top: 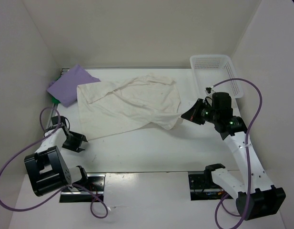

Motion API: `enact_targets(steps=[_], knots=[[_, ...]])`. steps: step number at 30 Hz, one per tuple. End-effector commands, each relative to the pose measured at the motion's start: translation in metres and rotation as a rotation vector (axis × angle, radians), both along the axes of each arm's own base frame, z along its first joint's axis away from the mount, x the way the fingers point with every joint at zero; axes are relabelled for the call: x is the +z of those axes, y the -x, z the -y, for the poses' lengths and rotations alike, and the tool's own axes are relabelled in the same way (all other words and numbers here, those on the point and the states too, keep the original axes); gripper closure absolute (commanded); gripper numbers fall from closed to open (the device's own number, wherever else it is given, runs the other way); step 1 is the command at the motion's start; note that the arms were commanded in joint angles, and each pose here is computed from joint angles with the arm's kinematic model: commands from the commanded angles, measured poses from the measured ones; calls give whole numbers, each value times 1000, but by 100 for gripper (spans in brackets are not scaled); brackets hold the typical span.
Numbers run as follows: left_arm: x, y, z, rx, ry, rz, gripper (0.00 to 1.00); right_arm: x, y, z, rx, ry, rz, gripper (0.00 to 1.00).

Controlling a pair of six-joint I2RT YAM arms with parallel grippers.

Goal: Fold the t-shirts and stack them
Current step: Flatten out the tshirt

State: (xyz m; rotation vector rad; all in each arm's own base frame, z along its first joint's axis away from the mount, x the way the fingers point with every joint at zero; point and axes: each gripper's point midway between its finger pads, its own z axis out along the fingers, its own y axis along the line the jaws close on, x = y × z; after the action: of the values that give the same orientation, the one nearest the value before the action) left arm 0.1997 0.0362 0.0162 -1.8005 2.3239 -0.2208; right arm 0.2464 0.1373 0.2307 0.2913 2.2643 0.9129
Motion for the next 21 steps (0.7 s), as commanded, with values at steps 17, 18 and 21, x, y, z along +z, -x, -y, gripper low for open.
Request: enact_targets(steps=[17,18,21], knots=[[-1,-33,-13,155,-25,205,66,-4,4,-5,16,-25,0,100],[1,-37,-17,157,-41,223,69,-4,4,-5,16,-25,0,100],[9,-49,-16,144,-28,277,81,3,2,-4,9,-22,12,100]])
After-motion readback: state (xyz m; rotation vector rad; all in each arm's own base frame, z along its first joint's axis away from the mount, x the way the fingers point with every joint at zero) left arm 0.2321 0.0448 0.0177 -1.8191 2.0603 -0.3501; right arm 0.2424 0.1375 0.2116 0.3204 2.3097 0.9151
